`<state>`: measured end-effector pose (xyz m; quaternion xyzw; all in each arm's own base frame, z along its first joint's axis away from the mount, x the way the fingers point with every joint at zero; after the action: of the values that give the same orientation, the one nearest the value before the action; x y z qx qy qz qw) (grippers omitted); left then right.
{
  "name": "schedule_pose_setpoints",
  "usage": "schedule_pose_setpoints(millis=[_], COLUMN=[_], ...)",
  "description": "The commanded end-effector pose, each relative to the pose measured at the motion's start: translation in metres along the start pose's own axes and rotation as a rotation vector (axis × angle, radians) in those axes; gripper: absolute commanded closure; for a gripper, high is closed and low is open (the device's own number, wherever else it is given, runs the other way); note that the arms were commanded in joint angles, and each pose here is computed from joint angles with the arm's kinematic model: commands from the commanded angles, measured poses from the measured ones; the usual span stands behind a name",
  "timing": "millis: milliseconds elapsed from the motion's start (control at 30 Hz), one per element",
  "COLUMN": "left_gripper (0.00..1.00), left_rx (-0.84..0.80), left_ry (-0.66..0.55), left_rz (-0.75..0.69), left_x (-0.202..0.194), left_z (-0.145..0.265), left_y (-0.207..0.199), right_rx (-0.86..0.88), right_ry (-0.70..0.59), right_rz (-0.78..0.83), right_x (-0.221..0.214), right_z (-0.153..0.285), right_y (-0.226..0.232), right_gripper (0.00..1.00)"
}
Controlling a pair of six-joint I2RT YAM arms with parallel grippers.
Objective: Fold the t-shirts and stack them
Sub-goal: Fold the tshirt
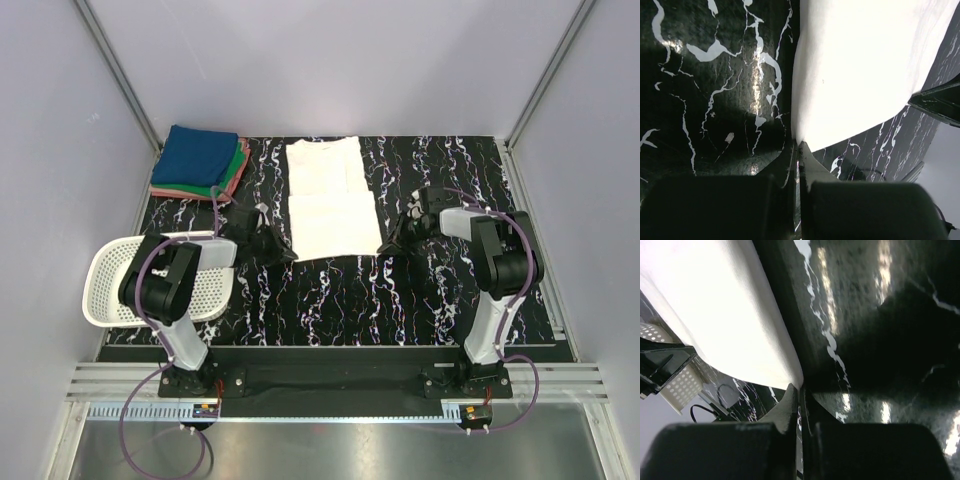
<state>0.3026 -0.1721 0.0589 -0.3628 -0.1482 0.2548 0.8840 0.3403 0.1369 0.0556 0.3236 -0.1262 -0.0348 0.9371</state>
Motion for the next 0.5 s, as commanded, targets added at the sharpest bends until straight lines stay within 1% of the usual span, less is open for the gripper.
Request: schedule_pose_setpoints(millis=[0, 233, 333, 467], left_gripper=[1.00, 1.00, 1.00, 1.00], left_rx=[0.175, 0.224, 0.222, 0.212], left_ry=[0.022, -0.014, 0.009, 0.030], left_rz=[-0.013, -0.097, -0.110, -0.143], left_x=[-0.017, -0.026, -0.036, -0.051], left_z=[0.010, 0.032, 0.035, 0.039], left_y=[0.032, 0.031, 0.031, 0.028], right_rx=[-0.121, -0.204, -0.196, -0.220], right_ry=[0.034, 0.046, 0.063, 0.046], right_rz=[-0.035, -0.038, -0.036, -0.003], right_x=[-0.027, -0.055, -0.066, -0.080], right_z=[0.007, 0.022, 0.022, 0.031], right_y=[-0.014, -0.021, -0.019, -0.010], right_gripper=[1.00, 1.00, 1.00, 1.00])
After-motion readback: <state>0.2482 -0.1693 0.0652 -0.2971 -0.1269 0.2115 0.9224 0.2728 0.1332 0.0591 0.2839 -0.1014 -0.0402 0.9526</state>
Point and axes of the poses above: each gripper's point midway between its finger pads, its own z axis back along the fingers, its own y axis along the line the jaws close on, x = y × z, the point moved 6 cm from there along z, back along the fingers, and after that the axes turned 13 degrees about z, right-handed, at the moved point
